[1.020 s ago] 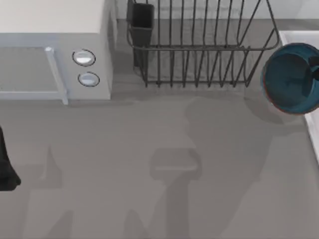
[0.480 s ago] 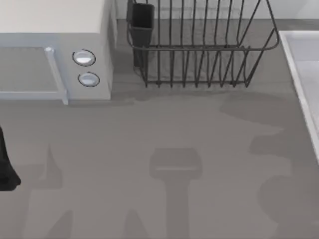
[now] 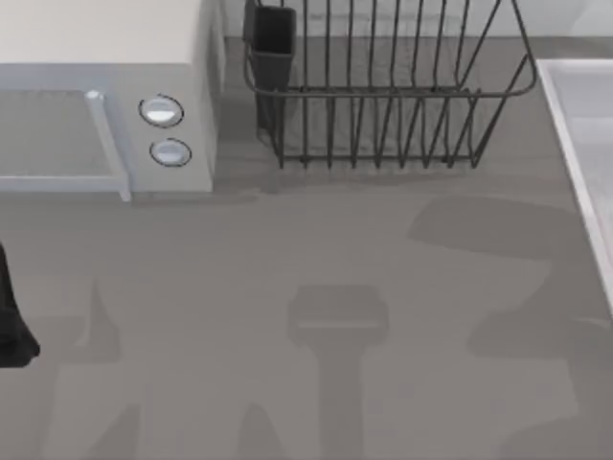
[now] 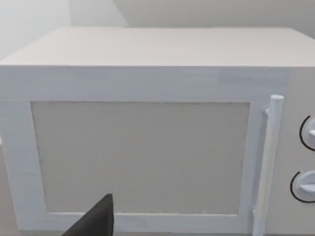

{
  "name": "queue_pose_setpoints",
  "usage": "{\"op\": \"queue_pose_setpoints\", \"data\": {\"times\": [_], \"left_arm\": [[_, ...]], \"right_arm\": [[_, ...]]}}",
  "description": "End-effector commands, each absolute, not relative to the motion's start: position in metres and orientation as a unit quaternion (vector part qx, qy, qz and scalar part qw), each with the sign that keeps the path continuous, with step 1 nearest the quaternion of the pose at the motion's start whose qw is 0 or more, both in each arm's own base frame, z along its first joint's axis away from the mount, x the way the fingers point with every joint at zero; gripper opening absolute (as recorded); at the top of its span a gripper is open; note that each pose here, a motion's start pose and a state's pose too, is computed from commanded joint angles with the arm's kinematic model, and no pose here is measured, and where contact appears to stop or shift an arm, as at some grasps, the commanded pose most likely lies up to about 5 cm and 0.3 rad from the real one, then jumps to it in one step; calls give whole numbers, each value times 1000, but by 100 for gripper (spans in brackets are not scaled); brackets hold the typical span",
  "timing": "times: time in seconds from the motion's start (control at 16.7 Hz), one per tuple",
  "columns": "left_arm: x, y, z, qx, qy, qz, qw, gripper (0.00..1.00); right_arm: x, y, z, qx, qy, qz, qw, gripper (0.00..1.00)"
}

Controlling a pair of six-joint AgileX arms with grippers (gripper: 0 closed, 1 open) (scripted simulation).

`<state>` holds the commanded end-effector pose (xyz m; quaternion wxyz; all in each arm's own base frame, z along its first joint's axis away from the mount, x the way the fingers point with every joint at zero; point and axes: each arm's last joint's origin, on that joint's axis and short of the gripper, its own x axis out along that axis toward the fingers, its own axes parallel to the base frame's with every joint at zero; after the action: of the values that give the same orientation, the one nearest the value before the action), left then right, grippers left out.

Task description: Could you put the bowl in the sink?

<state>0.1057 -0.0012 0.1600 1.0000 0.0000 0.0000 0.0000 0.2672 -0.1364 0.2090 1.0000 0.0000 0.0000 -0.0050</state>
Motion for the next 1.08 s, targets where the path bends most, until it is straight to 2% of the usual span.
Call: {"op": "queue_pose_setpoints", "data": {"times": [0.48,0.78,1.08], "left_arm": [[106,-1,160,0,0,0,1000,100],[106,-1,160,0,0,0,1000,100],[106,-1,160,0,0,0,1000,100]], "right_arm": [[273,-139,194,2,3,-3,1000,0],[282,-147,133,1,3,-4,1000,0],[273,-141,76,-3,-4,-5,1000,0]]}}
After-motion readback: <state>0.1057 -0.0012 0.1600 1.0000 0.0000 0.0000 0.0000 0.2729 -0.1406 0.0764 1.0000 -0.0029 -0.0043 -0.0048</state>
